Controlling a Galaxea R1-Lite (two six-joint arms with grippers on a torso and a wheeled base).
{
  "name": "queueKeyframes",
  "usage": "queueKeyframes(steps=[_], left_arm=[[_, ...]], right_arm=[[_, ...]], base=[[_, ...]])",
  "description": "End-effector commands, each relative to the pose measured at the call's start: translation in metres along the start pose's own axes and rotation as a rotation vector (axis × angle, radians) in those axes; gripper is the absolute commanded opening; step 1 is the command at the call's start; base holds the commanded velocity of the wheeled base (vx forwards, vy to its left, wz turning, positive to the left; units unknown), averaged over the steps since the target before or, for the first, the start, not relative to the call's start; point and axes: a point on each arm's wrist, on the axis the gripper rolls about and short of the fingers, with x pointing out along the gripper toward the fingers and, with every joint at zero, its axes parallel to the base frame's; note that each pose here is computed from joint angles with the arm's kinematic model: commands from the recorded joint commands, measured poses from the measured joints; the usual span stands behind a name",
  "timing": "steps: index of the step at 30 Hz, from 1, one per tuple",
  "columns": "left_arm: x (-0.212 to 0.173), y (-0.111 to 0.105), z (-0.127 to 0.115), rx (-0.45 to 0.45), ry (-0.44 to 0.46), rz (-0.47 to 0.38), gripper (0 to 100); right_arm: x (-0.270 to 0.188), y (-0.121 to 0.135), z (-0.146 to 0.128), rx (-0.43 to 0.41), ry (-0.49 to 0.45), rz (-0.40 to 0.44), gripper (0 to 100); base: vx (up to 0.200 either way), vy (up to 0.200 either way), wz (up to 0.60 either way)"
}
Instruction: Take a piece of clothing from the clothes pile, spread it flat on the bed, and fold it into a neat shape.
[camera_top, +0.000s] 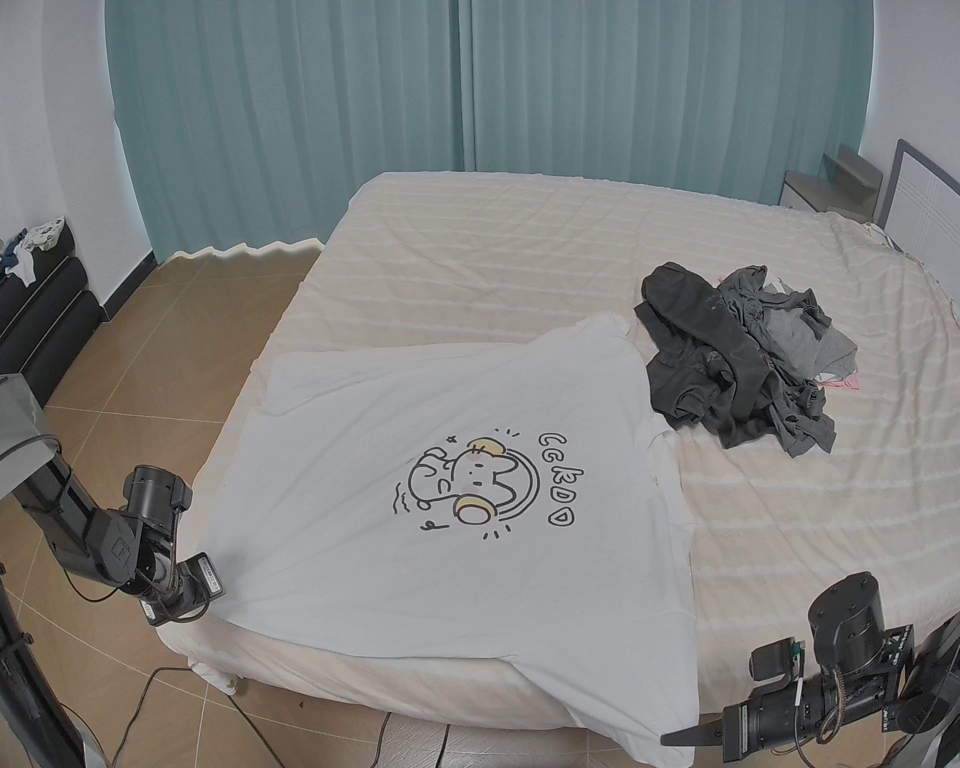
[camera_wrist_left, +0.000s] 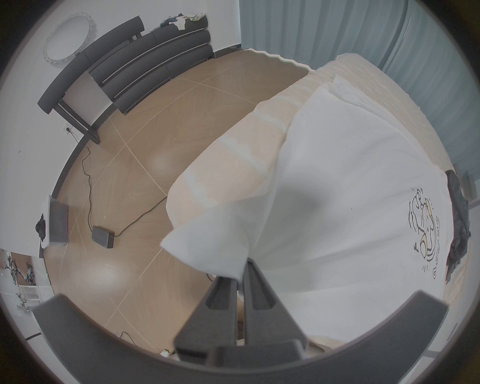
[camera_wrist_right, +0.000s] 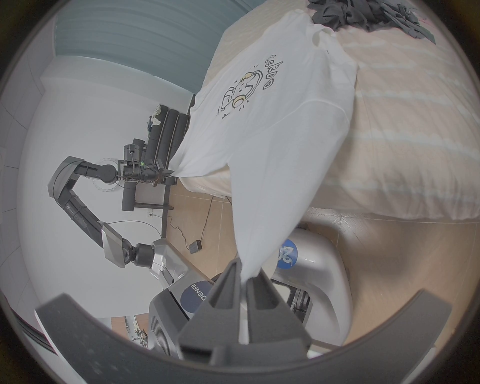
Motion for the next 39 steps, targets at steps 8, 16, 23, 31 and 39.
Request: queueKeyframes(steps=[8,16,23,31,39], left_arm=[[-0.016,0.017,-0.020,0.035,0.032,0.016,0],[-0.032,0.026,-0.030,0.072,0.085,0.036,0],[-0.046,0.024,-0.025,0.062,0.048,-0.019,0],[-0.053,0.011,-0.002,0.035,-0.034,-0.076,0],[-0.053,-0.009,0.026,-0.016,-0.104,-0.131,0]], right_arm=[[-0.012,-0.001,-0.015,0.006,0.059,-0.027,0],[-0.016,-0.001,-0.023,0.005,0.110,-0.045,0],[-0.023,0.007,-0.016,-0.017,0.043,0.004,0],[-0.022,0.021,0.019,-0.020,-0.084,0.045,0],[-0.009,0.018,0.053,0.029,-0.136,0.014,0]], base=[[0.000,0.000,0.00],[0.000,0.000,0.00],[0.000,0.000,0.00],[0.000,0.000,0.00],[0.000,0.000,0.00]])
